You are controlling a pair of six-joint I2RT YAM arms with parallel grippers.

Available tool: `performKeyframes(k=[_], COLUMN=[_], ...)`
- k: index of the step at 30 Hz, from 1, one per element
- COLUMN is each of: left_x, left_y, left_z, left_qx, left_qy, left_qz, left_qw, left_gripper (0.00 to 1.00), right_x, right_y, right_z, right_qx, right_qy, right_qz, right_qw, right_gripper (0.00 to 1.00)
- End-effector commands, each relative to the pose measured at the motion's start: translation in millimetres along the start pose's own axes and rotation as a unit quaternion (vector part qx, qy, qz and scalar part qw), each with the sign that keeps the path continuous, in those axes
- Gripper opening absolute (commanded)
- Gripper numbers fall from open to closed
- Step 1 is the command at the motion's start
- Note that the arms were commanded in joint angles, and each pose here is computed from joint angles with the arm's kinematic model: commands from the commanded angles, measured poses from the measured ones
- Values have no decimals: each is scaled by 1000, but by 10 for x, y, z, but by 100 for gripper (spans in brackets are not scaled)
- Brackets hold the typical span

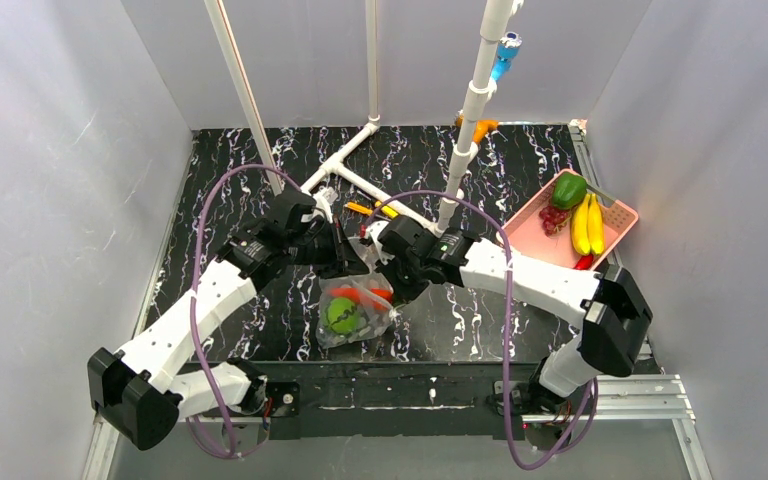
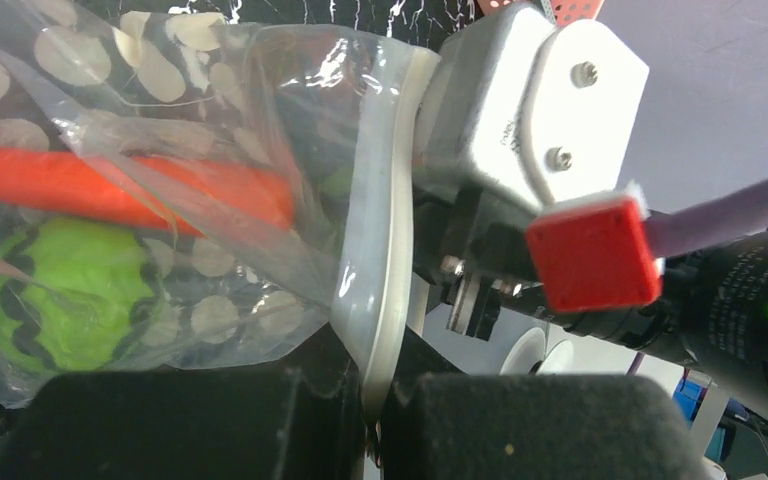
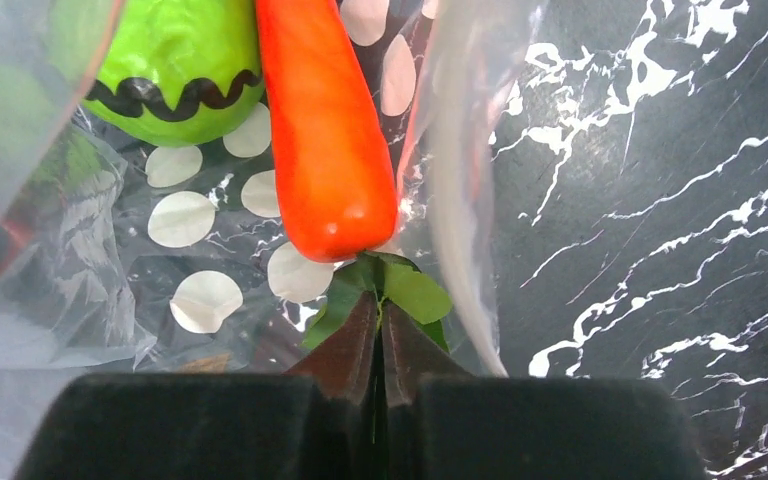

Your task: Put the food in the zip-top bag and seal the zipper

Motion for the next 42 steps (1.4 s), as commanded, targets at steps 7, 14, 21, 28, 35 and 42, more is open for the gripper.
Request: performKeyframes(k=[7, 14, 21, 28, 35, 42], left_x=[116, 100, -25, -132, -182, -61], left_y=[-140, -137, -82, -21, 12, -3], left_z=[21, -33, -67, -1, 32, 40], left_qx=[8, -27, -47, -48, -72, -119], left_qy=[18, 19, -32, -105, -157, -100], left_qz=[-3, -23, -45, -67, -97, -173], left_qw=[1000, 999, 997, 991, 980, 972], left_gripper=[0, 0, 0, 0, 0, 0], right_x=[203, 219, 256, 346, 219, 151], right_y=[303, 524, 667, 742, 663, 733], right_z=[-516, -992, -1086, -886, -956, -1041], right_qx=[-131, -191, -245, -283, -338, -361], right_qy=[51, -2, -32, 19, -5, -44], right_qz=[113, 190, 197, 198, 188, 159], right_qw=[984, 963, 949, 938, 922, 918], right_gripper=[1, 1, 1, 1, 1, 1])
Point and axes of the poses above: each gripper's point midway between its finger pads, its own z axis out along the fingers, its own x axis along the line the jaws close on, y = z × x, the point moved 10 cm from there along -z, back along the fingers, and after that the axes turned 12 degrees about z, right-handed, at the moved point
